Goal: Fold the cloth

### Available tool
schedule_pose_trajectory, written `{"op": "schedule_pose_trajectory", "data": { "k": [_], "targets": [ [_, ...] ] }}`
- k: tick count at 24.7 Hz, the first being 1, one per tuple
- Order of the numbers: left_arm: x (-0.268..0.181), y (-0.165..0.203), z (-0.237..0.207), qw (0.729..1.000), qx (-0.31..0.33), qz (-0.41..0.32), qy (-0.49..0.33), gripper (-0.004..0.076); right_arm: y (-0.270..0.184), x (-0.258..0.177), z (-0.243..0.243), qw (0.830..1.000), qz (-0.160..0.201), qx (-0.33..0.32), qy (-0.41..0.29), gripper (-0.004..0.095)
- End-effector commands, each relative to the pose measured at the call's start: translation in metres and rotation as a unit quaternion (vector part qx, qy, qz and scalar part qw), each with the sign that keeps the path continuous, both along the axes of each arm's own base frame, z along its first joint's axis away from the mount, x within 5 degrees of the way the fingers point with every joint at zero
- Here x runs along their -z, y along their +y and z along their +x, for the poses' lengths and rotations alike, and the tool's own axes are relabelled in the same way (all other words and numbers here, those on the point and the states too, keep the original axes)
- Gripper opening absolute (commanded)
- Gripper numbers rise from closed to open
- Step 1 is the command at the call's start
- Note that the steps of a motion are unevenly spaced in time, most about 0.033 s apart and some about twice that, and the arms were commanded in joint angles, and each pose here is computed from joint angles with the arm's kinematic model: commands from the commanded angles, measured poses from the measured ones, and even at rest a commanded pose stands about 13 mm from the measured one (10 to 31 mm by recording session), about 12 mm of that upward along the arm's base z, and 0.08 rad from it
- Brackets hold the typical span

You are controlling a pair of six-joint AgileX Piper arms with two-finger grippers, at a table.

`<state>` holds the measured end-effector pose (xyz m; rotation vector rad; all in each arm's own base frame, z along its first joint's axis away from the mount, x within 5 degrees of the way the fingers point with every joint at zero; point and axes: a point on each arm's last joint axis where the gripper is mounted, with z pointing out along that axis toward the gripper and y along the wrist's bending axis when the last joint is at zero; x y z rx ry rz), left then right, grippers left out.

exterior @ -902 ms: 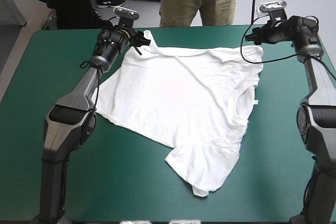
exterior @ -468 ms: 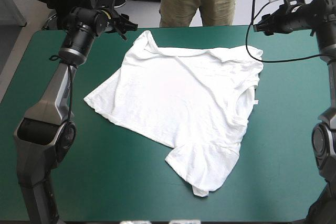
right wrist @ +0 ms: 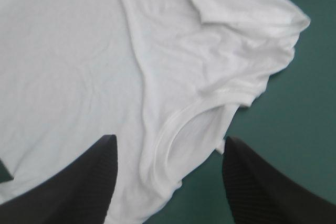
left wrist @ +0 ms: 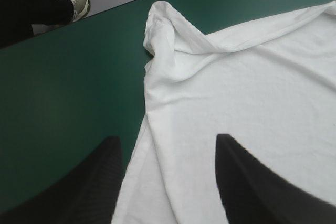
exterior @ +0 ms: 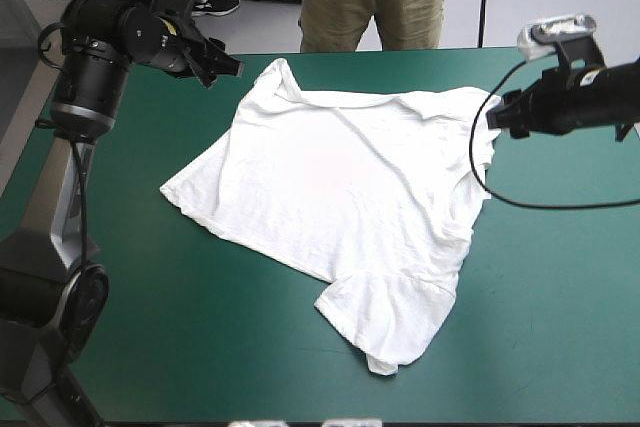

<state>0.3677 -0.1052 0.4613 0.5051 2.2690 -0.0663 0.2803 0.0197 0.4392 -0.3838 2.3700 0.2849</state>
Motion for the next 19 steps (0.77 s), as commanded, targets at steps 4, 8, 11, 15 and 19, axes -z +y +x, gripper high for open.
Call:
{"op": "schedule_pose_trajectory", "data": {
  "k": [4, 8, 11, 15, 19],
  "targets": [
    [-0.012, 0.012, -0.050, 1.000, 0.003, 0.001, 0.027, 0.0387, 0.029, 0.043, -0.044, 0.999, 0.001, -0.017, 0.034, 0.0553],
    [0.005, 0.017, -0.067, 0.999, 0.002, 0.006, 0.047, 0.0387, 0.048, 0.088, -0.052, 0.996, -0.025, -0.019, 0.084, 0.0553],
    [0.022, 0.021, -0.081, 0.999, 0.000, 0.005, 0.054, 0.0387, 0.058, 0.116, -0.057, 0.993, -0.041, -0.014, 0.109, 0.0553],
    [0.044, 0.028, -0.103, 0.998, -0.008, 0.002, 0.062, 0.0387, 0.065, 0.152, -0.067, 0.989, -0.042, -0.011, 0.141, 0.0553],
    [0.061, 0.032, -0.117, 0.997, -0.010, 0.002, 0.073, 0.0387, 0.068, 0.194, -0.065, 0.978, -0.048, -0.008, 0.201, 0.0553]
  ]
}}
